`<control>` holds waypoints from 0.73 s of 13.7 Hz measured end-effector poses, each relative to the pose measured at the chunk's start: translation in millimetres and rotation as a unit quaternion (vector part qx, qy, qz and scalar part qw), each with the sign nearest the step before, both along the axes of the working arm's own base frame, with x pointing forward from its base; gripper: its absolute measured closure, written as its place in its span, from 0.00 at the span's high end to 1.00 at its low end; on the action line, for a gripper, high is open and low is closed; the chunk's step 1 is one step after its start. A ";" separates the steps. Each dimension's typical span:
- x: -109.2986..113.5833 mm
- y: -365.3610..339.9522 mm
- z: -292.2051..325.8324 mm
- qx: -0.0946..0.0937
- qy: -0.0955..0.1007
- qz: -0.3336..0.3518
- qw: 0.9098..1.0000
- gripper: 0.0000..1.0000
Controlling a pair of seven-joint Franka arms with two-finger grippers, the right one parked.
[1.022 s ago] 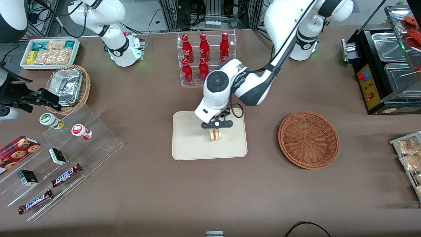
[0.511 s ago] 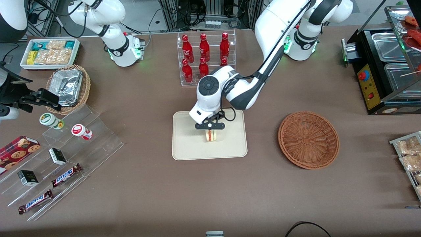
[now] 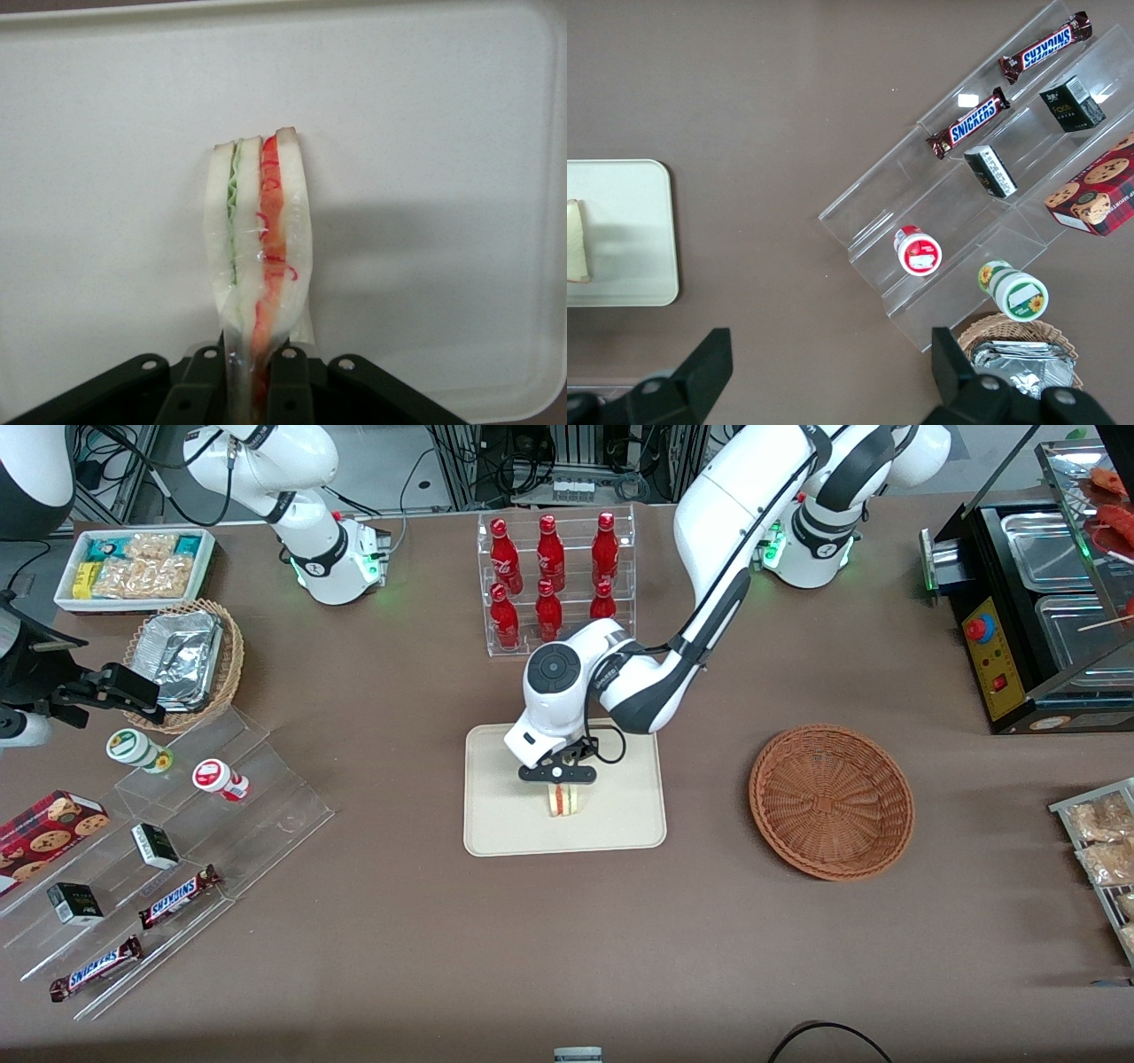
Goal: Place sandwich from basket to tray
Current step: 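Lower the sandwich onto the tray and open the left gripper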
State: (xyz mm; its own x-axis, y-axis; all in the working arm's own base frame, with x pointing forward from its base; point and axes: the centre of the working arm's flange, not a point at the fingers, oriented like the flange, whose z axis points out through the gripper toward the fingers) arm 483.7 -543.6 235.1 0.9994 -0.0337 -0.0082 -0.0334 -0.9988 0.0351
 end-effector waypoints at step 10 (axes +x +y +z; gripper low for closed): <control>11.6 -3.4 45.6 -0.017 -0.023 0.010 1.000 1.00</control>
State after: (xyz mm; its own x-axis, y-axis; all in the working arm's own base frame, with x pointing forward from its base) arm 495.3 -547.0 280.6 0.9992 -0.0139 0.0379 -0.0164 -0.9975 0.0684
